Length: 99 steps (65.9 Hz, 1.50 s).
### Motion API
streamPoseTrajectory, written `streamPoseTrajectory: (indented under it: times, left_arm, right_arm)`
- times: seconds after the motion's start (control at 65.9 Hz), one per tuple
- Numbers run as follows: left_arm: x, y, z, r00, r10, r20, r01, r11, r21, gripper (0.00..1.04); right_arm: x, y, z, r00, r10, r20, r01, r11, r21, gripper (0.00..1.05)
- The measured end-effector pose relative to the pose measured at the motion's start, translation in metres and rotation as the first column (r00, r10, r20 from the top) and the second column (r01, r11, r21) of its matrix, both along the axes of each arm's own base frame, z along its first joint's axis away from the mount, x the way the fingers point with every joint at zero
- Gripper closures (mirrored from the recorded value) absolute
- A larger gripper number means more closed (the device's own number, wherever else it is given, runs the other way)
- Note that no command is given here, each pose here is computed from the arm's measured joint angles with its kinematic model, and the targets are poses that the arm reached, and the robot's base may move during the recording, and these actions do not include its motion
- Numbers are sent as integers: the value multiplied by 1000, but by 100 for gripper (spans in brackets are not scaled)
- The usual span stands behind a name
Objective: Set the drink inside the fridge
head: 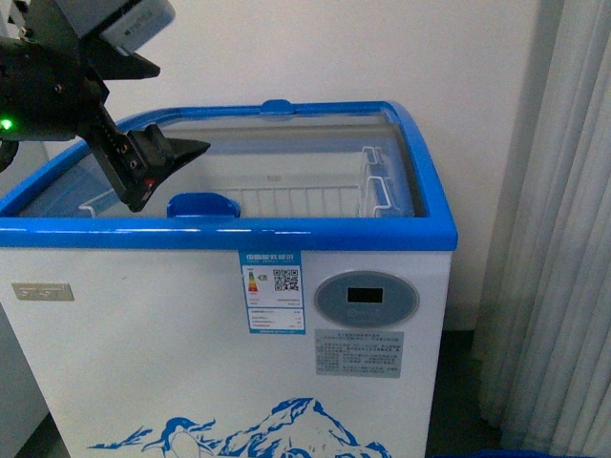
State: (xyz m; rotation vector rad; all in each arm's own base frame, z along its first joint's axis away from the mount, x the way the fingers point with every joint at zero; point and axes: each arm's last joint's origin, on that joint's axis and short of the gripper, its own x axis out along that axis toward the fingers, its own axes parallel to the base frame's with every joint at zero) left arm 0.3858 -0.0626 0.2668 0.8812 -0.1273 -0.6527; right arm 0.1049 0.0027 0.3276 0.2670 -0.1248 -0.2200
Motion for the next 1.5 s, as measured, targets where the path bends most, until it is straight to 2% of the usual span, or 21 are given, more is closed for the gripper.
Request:
streamPoseTrajectory:
  times: [0.152,0.44,0.774,1.032,1.138,1.29,1.503]
  left_arm:
    - [14,7,-5,999,-22,23,19,993,119,8]
    - [34,12,-15,999,-53,8,50,977,207,8]
    - [61,14,-36,998,-52,-33,59,964,260,8]
    - [94,15,-41,998,-45,33,35,965,259,8]
    - [114,13,-36,997,-18,81,-4,965,262,8]
    - [156,1,-27,980,88,176,-133,956,261,8]
    - [197,-19,-22,943,224,248,-274,943,191,8]
  right_arm:
    - [0,0,0,1000,0,0,0,1000,0,64]
    - [0,0,0,1000,0,0,0,1000,0,64]
    - [0,0,0,1000,0,0,0,1000,0,64]
    - [0,0,0,1000,0,0,0,1000,0,64]
    - [0,0,0,1000,1,0,-1,1000,0,64]
    - [0,0,0,1000,0,0,0,1000,0,64]
    - [0,0,0,1000,0,0,0,1000,0,64]
